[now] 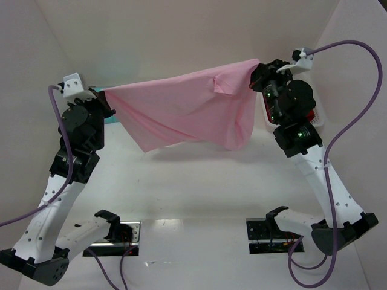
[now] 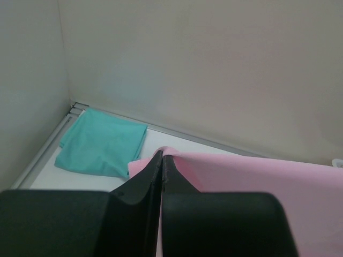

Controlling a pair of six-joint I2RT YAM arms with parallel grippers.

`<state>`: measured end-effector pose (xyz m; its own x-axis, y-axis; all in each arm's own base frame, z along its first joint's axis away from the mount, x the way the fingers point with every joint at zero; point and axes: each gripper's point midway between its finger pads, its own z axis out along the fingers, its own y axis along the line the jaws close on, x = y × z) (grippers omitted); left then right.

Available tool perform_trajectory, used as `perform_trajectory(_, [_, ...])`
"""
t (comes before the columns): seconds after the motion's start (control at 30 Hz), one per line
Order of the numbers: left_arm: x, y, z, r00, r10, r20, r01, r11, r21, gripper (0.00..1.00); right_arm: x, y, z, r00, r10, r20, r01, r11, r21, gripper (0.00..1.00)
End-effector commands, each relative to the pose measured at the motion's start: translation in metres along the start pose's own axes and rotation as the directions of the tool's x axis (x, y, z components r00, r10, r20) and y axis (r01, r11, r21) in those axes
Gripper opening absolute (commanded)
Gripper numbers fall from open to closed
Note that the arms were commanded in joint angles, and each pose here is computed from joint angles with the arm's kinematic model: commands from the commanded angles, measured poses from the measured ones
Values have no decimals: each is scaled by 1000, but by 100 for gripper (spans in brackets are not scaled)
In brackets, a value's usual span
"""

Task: Fold and stack the t-shirts
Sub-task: Flatten out the tshirt

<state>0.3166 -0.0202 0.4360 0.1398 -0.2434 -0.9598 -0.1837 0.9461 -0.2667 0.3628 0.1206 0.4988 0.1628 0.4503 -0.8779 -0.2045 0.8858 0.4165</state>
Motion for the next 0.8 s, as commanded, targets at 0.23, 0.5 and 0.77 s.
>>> perform_trajectory(0.23, [-14, -2, 3, 998, -9, 62, 8, 1000, 13, 0, -41, 1, -14, 995, -1, 99, 0, 1000, 7, 1])
perform_trajectory(0.5, [18, -7, 28, 998, 60, -36, -60, 998, -8, 0, 18, -17, -28, 999, 34, -18, -33, 999, 14, 1])
perform_trajectory(0.77, [56, 2, 44, 988, 73, -135, -77, 997, -24, 0, 85, -39, -46, 982, 82, -172, -72, 995, 62, 1])
